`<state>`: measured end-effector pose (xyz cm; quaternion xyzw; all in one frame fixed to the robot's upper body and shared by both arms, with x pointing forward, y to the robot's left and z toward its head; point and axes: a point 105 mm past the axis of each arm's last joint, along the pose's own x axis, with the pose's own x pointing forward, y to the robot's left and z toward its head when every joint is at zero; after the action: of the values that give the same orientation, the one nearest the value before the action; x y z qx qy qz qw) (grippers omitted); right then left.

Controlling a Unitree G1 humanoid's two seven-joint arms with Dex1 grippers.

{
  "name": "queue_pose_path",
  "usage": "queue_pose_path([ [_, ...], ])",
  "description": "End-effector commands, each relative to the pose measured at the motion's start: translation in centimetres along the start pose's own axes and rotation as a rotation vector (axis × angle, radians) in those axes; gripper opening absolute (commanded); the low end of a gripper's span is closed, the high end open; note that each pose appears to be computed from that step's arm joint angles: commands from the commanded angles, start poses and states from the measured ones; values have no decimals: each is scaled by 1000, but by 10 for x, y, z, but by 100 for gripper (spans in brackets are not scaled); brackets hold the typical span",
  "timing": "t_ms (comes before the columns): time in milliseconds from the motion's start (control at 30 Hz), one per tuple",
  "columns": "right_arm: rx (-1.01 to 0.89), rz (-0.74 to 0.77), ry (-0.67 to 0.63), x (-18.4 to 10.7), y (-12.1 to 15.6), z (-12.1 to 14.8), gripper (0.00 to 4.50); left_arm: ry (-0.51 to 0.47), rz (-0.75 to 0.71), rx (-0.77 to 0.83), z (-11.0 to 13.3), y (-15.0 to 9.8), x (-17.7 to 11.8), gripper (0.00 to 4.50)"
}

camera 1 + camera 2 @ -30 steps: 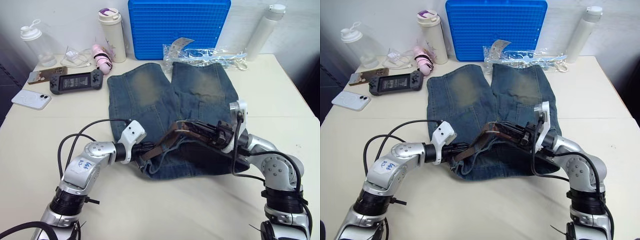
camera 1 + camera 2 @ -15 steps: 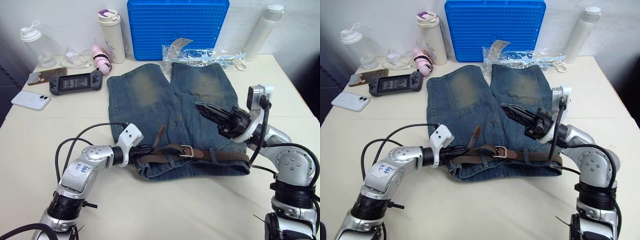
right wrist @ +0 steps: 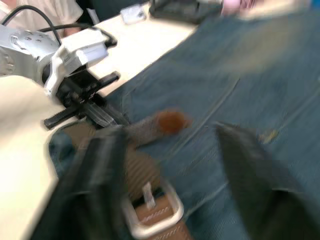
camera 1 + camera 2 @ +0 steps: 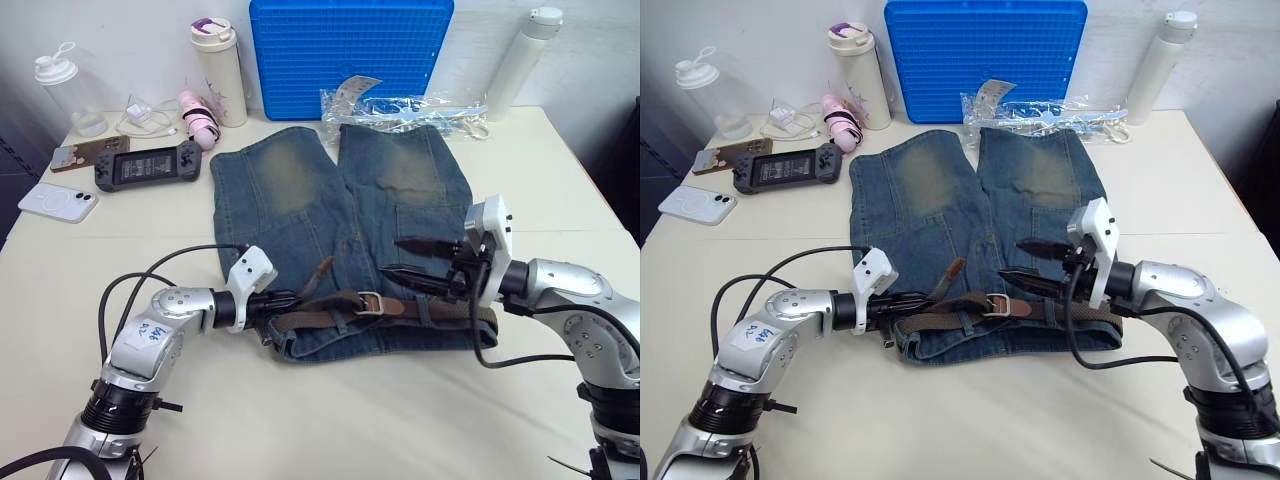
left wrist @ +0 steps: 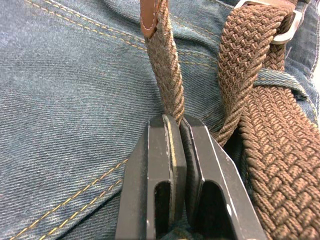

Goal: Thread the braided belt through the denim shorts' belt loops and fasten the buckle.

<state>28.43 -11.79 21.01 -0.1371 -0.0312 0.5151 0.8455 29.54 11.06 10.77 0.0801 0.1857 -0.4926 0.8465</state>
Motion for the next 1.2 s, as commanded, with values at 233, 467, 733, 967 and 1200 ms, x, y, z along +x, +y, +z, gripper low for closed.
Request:
queue_pose_path([
  [233, -765, -23, -151, 18, 5, 66, 300, 51, 9, 13, -12, 1, -6, 0],
  [467, -939, -5, -202, 26, 9, 79, 8, 52, 8, 16, -12, 1, -5, 0],
  [733, -921, -11, -207, 26, 6, 76, 8, 51, 3, 16, -12, 0, -4, 0],
  [967, -847, -23, -223, 25, 4, 74, 8, 51, 0, 16, -12, 0, -4, 0],
  [1200, -611, -54, -264, 23, -3, 76, 8, 50, -4, 19, -11, 0, -5, 0],
])
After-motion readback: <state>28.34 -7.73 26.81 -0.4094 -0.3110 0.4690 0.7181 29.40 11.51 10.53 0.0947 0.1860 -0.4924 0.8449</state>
